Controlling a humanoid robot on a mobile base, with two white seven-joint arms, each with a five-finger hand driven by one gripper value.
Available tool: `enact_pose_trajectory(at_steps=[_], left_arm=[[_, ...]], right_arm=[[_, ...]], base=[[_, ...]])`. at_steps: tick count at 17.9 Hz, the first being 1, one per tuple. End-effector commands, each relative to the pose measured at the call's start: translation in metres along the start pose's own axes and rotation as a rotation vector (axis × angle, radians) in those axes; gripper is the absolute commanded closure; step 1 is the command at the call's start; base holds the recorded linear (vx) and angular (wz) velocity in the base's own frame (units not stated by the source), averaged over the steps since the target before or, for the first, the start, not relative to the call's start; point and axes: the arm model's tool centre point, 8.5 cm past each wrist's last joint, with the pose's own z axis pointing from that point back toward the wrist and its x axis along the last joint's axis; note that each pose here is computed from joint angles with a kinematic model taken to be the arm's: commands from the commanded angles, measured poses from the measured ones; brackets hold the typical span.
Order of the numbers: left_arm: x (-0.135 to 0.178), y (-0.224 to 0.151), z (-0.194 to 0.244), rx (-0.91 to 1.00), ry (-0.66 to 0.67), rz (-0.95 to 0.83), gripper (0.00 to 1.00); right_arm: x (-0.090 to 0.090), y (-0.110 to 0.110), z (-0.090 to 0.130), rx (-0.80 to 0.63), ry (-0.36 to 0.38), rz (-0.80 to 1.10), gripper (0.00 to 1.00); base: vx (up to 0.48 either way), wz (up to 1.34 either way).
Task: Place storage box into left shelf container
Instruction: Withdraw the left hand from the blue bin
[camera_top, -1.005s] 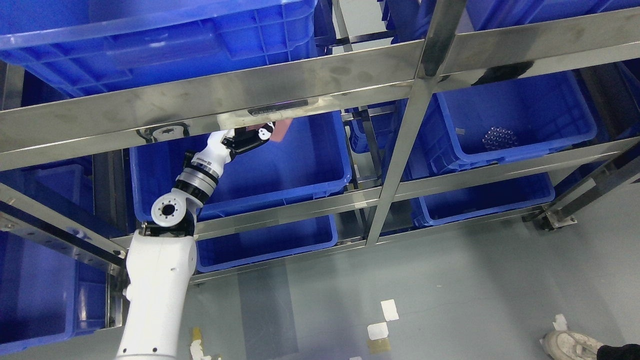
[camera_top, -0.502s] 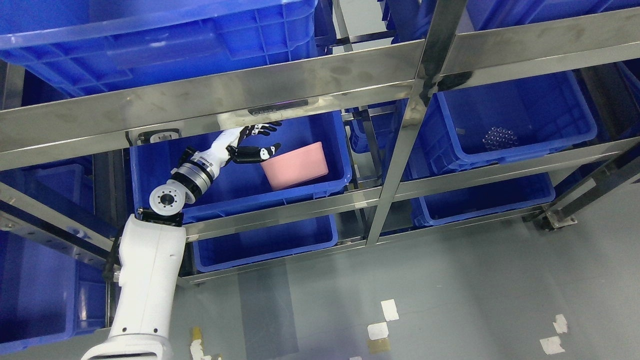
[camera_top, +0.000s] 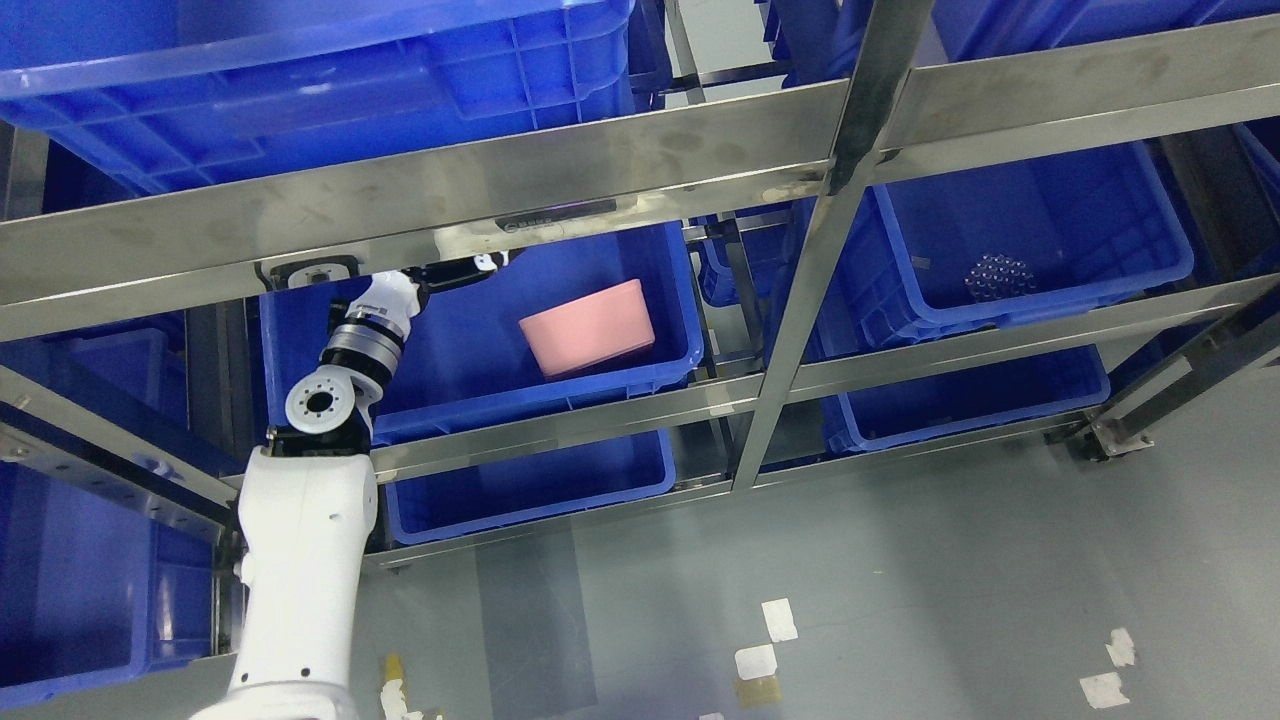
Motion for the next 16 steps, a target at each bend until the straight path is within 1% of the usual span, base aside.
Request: enact_pose_trajectory(at_steps=[1,3,5,7,10,16], left_arm=[[0.032,-0.036,0.054,-0.006,-0.17,0.059,0.01],[0.04,-0.044,0.089,-0.015,-0.232,0.056,0.01],[0.036,-0.047,0.115,-0.005,-0.278,0.05,0.01],[0.03,-0.049,0.13,0.001,-0.274,0.053,0.01],[0.022,-0.048,0.143,0.018,-0.253,0.056,0.01],[0.018,-0.043,0.147,0.032,-0.24,0.056,0.01]], right_arm=[[0.01,-0.011,0.0,-0.019,-0.025,-0.02,0.0],[0.009,-0.011,0.0,-0.019,-0.023,-0.02,0.0],[0.01,-0.011,0.0,-0.019,-0.025,-0.02,0.0],[0.009,-0.011,0.0,-0.019,-0.023,-0.02,0.0],[0.009,-0.011,0.0,-0.018,-0.023,-0.02,0.0],[0.01,-0.011,0.0,-0.019,-0.025,-0.02,0.0]], base=[[0.0,0.0],[0.0,0.0],[0.0,0.0],[0.0,0.0],[0.0,0.0],[0.0,0.0]])
